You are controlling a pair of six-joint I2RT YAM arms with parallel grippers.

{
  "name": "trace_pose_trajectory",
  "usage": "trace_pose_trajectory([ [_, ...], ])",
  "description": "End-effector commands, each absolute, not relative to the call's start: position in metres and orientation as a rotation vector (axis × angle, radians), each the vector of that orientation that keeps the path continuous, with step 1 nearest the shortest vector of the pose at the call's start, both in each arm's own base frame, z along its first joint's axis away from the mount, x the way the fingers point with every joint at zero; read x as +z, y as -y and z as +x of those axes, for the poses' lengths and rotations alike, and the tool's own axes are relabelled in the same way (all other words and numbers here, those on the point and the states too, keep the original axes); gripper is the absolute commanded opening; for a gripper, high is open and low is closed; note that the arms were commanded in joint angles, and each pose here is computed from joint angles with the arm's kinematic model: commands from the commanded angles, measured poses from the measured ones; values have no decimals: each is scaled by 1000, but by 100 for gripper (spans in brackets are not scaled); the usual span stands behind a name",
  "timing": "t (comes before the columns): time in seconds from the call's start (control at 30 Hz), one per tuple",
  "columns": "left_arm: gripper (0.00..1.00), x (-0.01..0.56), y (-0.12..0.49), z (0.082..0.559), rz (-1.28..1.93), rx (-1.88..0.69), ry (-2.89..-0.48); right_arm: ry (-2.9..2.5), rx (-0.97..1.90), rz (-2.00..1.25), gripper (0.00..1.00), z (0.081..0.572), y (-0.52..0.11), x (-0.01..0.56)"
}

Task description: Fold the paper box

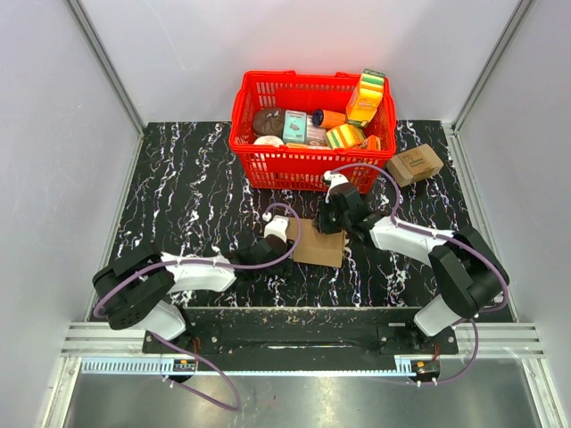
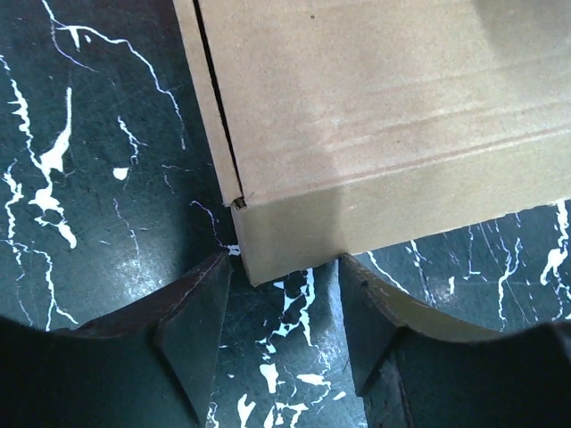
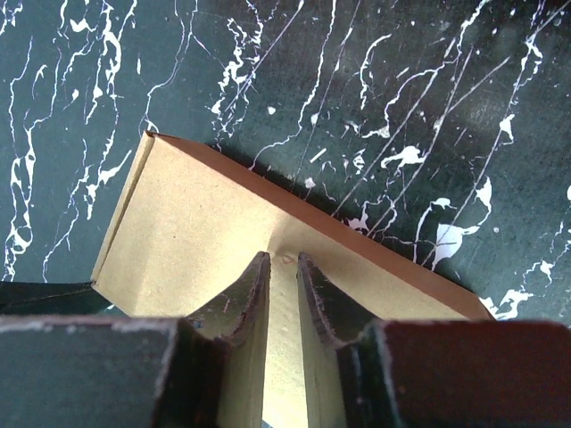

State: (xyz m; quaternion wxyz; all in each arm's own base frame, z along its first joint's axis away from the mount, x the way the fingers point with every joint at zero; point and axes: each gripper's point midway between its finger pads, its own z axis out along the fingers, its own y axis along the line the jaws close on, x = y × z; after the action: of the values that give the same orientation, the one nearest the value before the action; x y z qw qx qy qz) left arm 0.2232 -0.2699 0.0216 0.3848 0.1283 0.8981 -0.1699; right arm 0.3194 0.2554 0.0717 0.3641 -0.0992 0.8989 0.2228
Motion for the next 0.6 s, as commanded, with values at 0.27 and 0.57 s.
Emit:
trace_pose_trajectory([
  [0.27, 57, 38, 275, 257, 173, -354, -2203, -2354, 575, -312, 23, 318, -262, 62],
  [0.57, 57, 35, 275, 264, 130, -313, -2200, -2403, 577, -338, 23, 308, -260, 58],
])
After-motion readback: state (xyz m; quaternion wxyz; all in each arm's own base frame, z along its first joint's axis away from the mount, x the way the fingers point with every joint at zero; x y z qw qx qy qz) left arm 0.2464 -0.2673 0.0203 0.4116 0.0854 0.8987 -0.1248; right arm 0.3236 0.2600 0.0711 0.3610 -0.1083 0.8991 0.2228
